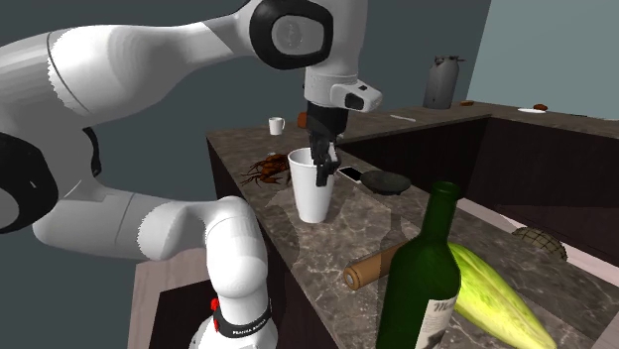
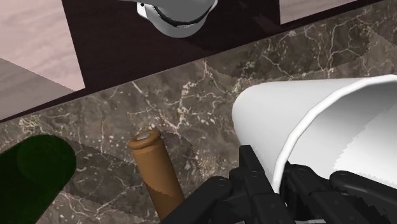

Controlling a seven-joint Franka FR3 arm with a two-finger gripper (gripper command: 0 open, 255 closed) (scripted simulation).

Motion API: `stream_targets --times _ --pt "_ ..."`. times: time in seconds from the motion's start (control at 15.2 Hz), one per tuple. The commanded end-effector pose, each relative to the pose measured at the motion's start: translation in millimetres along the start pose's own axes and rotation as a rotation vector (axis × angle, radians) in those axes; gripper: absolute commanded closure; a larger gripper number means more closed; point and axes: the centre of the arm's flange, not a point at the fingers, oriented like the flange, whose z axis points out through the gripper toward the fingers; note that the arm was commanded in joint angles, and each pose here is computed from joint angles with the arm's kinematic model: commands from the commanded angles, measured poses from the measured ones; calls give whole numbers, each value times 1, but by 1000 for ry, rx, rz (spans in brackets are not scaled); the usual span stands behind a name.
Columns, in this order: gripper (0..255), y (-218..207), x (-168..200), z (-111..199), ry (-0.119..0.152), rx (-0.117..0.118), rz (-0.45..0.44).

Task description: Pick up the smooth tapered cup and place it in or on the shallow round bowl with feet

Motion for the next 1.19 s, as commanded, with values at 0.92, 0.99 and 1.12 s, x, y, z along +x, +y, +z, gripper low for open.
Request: stream_targets --times 0.92,0.99,1.12 --pt "255 -93 128 -31 0 0 0" --pt "255 -100 138 -31 0 0 0" --pt "255 -115 160 -33 0 0 0"
